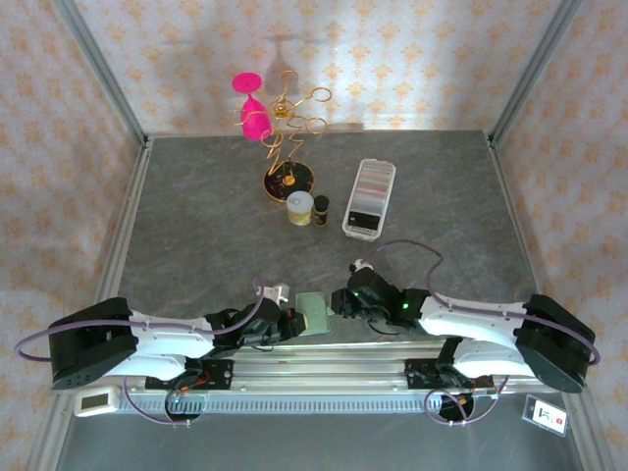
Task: Put the credit cards into the card holder
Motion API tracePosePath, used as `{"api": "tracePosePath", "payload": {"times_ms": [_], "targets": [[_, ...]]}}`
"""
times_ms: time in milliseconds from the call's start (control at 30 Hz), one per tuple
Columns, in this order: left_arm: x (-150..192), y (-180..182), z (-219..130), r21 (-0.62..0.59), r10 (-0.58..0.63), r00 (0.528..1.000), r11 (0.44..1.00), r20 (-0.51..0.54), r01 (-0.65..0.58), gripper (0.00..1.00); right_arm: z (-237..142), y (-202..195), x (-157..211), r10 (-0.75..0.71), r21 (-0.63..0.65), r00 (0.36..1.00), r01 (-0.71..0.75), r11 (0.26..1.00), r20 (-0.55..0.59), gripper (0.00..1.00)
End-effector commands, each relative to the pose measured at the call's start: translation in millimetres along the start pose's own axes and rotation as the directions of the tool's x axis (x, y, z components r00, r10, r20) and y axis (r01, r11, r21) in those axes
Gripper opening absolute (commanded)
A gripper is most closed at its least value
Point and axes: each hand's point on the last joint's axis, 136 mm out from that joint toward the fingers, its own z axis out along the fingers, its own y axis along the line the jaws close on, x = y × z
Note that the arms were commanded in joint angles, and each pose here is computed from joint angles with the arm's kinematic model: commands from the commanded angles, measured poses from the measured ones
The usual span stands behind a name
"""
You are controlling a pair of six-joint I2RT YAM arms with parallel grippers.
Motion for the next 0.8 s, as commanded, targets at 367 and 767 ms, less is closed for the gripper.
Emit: {"api": "tracePosePath", "payload": {"times_ms": [367,767], "targets": [[-3,5,-1,-0.044,0.021,1.0,0.999,0.021,-0.02,0.0,4,19,-7,-0.06,0.025,0.998,0.06,0.998,0.0,0.39],[-2,4,-1,-0.04,0.022,1.0,0.999,0.017,-0.021,0.0,10,12,-1,-0.07,0.065,0.997,0.072,0.995,-0.031,0.12]]}}
